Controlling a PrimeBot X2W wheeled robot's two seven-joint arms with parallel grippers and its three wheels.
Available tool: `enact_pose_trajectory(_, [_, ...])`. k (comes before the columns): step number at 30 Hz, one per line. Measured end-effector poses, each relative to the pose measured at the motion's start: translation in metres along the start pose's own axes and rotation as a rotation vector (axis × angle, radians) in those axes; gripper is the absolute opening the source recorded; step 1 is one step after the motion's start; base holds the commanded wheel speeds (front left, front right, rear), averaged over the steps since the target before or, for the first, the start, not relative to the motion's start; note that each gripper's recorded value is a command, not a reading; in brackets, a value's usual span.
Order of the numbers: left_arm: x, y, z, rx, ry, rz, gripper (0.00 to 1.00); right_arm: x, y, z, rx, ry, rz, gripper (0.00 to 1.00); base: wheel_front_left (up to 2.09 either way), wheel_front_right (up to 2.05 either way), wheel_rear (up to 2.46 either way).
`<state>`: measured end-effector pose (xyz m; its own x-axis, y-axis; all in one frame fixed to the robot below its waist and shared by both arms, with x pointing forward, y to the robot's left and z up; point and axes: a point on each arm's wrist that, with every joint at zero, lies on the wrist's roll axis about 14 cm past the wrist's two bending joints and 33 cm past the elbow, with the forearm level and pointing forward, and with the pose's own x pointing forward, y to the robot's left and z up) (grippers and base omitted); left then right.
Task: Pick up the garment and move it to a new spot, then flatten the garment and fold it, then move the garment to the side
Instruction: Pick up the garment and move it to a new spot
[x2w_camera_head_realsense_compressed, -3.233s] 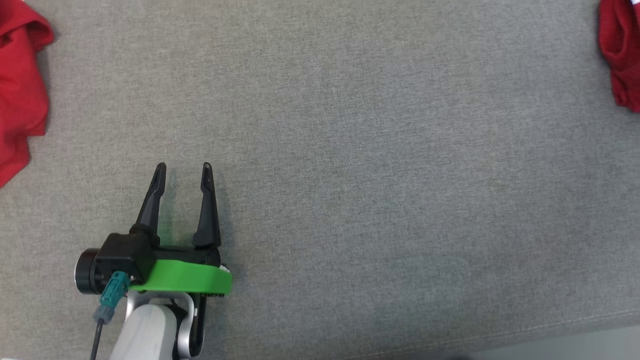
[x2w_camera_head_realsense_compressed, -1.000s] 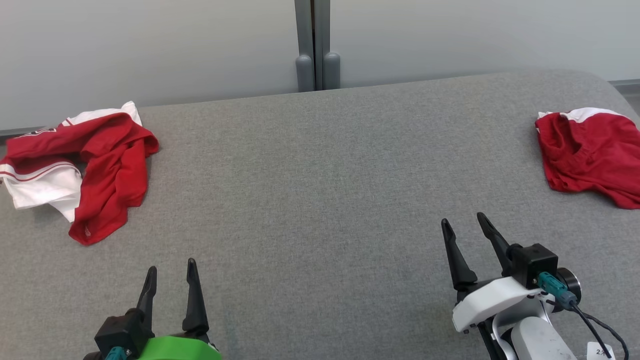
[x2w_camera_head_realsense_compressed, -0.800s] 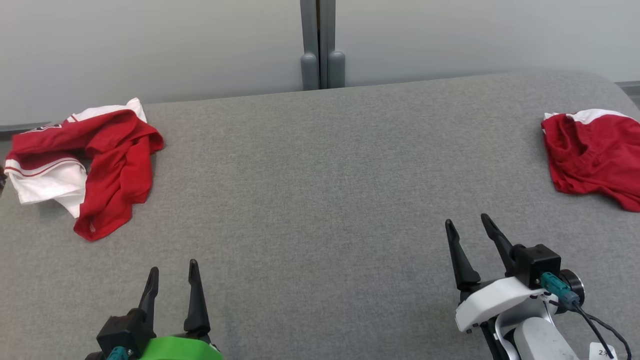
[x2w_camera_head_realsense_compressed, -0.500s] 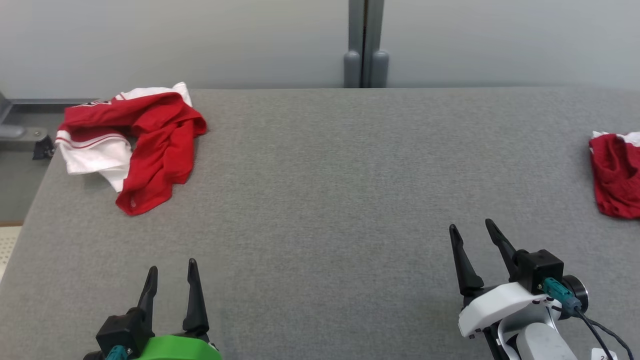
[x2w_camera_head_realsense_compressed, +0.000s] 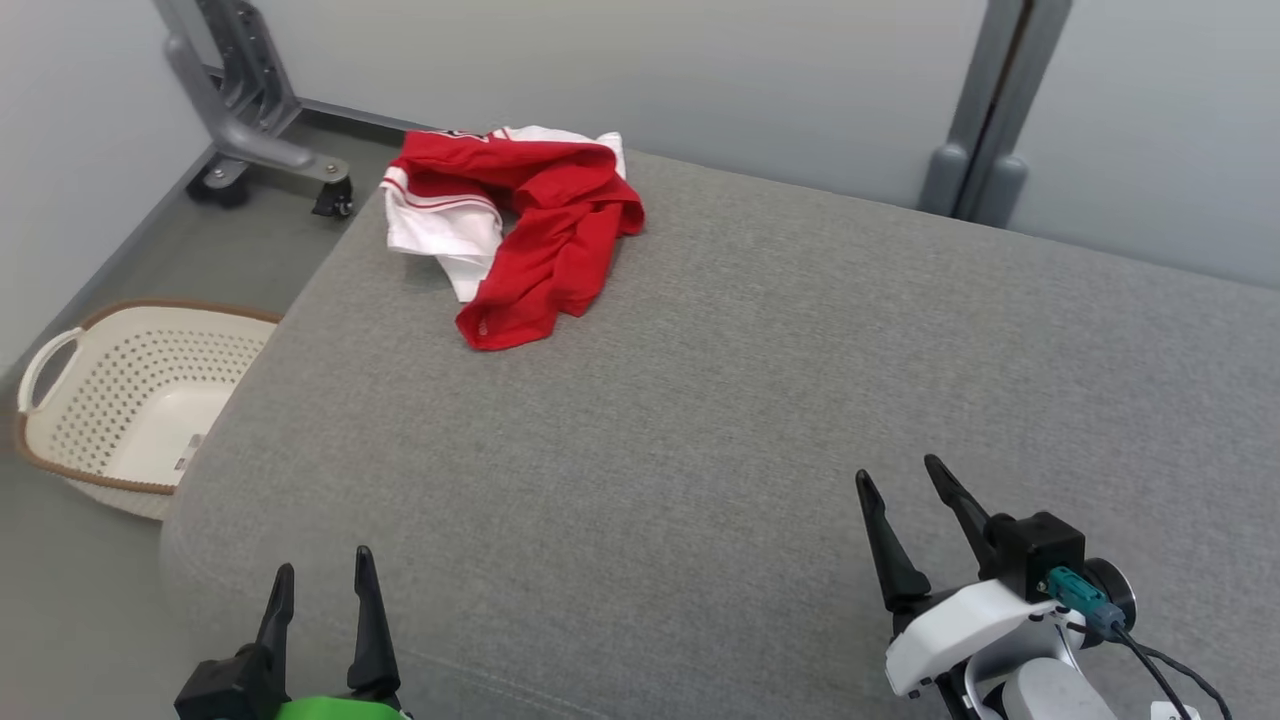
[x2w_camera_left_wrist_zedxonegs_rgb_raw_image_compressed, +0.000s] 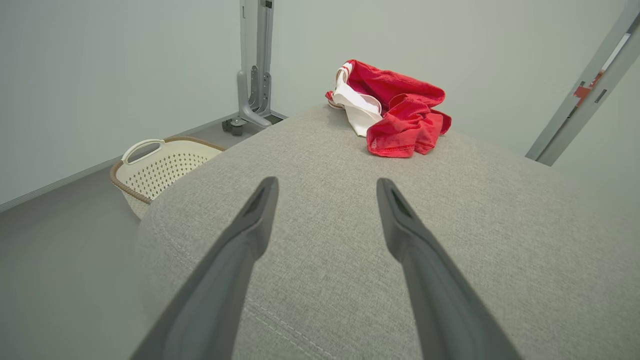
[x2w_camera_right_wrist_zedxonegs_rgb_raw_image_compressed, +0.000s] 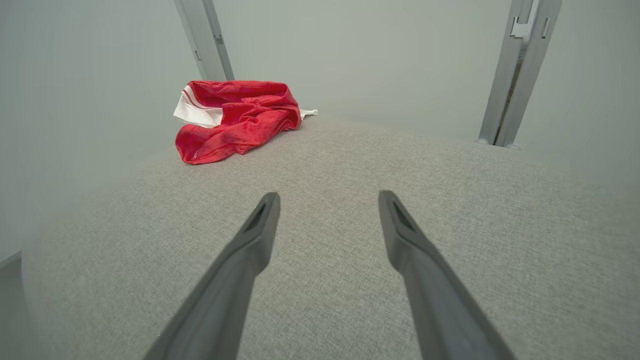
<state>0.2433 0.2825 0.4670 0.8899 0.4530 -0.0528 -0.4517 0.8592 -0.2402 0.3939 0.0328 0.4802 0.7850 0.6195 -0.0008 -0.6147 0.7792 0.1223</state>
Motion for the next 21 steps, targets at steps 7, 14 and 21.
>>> enact_pose_trajectory(7, [-0.014, 0.023, 0.007, -0.012, -0.026, 0.076, 1.00, 0.014, 0.027, -0.003, -0.008, 0.011, 0.089, 1.00, 0.00, 0.00, 0.00])
enact_pose_trajectory(14, [-0.007, 0.020, 0.010, -0.020, -0.031, 0.077, 1.00, 0.019, 0.023, 0.020, -0.047, -0.066, 0.084, 1.00, 0.00, 0.00, 0.00])
enact_pose_trajectory(21, [0.047, 0.012, 0.062, 0.107, -0.161, 0.012, 1.00, 0.028, -0.012, 0.032, -0.098, -0.119, 0.010, 1.00, 0.00, 0.00, 0.00])
